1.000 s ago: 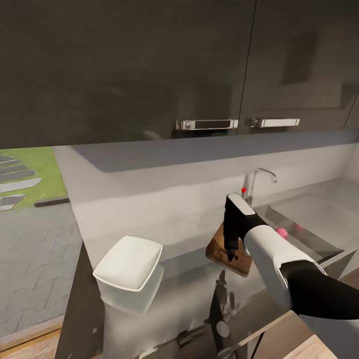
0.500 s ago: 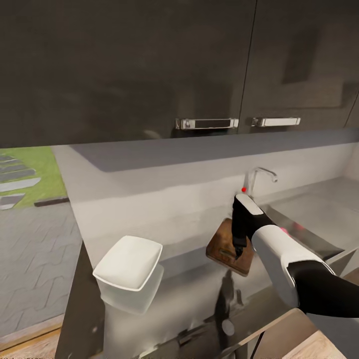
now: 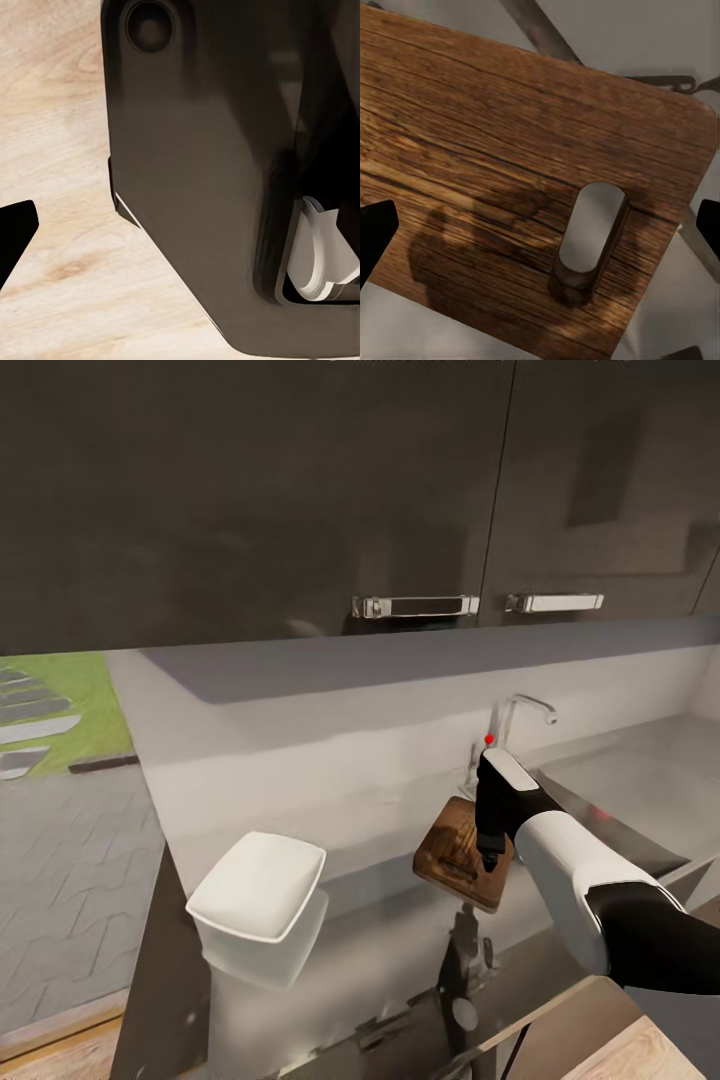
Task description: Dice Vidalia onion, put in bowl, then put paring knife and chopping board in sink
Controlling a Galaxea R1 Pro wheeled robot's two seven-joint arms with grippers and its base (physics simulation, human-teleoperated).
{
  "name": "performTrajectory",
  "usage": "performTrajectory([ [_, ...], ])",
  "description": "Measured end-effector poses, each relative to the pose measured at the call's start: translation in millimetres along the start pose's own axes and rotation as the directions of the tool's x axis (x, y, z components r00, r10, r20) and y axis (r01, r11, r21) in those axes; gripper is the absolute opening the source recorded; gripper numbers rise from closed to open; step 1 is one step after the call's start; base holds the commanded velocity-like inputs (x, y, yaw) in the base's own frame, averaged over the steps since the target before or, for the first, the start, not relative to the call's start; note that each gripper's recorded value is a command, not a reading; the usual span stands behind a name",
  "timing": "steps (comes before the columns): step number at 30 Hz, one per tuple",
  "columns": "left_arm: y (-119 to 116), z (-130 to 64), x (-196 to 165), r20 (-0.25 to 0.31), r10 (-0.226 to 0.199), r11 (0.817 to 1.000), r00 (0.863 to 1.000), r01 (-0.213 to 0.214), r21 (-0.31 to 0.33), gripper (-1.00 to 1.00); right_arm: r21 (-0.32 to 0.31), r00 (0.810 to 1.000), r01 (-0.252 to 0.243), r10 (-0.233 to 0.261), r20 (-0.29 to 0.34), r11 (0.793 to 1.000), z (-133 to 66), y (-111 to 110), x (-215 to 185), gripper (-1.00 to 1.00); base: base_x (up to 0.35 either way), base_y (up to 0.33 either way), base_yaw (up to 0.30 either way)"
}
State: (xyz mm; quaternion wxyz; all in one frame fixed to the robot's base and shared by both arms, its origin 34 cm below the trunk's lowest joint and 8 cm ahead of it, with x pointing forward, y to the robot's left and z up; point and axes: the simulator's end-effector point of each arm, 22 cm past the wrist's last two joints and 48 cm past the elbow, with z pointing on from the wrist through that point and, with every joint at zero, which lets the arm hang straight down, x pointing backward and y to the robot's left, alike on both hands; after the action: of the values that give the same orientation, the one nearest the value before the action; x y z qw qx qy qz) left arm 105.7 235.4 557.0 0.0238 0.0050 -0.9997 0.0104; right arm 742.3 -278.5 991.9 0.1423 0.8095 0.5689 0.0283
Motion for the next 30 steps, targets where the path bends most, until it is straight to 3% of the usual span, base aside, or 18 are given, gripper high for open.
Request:
performTrajectory([
  [15, 0, 0.0, 0, 0.0, 0.0, 1.0, 1.0, 0.0, 0.0, 1.0, 0.011, 1.0, 0.001, -0.001, 0.002, 1.0, 0.0, -3, 0, 1.0, -0.017, 0.0, 0.0],
  [30, 0, 0.0, 0, 0.0, 0.0, 1.0, 1.0, 0.0, 0.0, 1.0, 0.091, 0.999, 0.028, -0.026, -0.02, 0.995, -3.9, -28, 21, 1.0, 0.0, 0.0, 0.0],
])
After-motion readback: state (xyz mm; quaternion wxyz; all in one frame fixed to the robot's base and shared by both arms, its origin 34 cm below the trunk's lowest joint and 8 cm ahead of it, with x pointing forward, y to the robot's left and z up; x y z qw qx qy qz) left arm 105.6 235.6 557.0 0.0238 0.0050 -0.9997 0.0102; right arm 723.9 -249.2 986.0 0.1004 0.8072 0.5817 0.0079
